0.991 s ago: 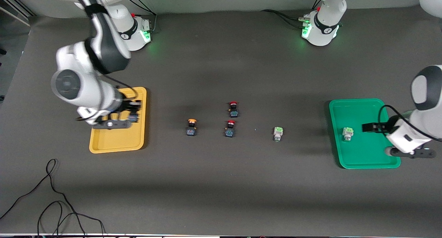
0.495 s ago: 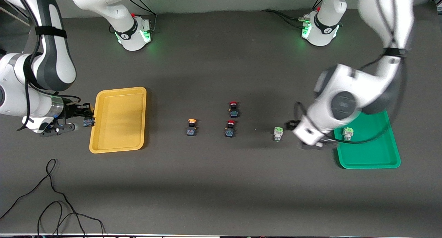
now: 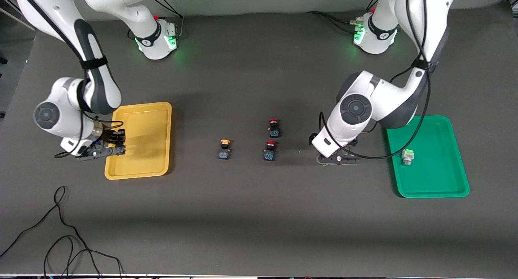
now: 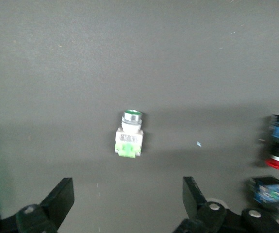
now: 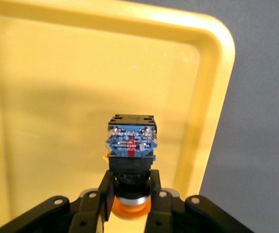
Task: Place green and yellow buttons in trays
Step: 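Grasp the second green button with the left gripper while the right gripper hovers, then lower the orange button into yellow tray while the left gripper carries green button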
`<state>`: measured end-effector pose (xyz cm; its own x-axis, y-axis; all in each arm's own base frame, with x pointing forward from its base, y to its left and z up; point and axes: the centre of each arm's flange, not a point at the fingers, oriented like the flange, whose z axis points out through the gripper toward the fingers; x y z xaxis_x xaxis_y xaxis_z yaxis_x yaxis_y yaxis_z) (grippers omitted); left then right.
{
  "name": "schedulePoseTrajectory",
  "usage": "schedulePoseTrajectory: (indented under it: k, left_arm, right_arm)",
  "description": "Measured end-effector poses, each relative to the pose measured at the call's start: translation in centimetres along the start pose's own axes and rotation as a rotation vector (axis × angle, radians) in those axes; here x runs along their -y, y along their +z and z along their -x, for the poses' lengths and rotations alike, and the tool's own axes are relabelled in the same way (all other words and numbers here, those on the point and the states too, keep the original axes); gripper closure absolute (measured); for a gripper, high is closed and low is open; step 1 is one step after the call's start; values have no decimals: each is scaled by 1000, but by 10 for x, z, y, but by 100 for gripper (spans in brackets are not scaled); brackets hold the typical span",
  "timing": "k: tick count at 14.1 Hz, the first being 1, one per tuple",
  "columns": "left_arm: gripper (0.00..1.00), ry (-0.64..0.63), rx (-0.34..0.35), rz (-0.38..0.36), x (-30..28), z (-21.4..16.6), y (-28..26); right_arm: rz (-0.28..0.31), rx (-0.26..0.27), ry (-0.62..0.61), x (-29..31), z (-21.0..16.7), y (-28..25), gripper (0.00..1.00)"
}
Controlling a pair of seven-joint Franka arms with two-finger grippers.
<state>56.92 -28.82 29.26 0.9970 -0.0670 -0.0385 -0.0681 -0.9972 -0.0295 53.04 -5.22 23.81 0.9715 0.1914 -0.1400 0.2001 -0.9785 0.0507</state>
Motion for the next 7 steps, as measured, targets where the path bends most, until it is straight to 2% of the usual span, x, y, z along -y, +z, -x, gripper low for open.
schedulePoseTrajectory:
  k: [4,7]
  left_arm:
    - [0,23,14,15,2,6,66]
    - [2,21,22,32,3,5,94]
  right_arm:
    - [7,14,9,0,0,20,67]
    - [7,15,11,0,0,20,66]
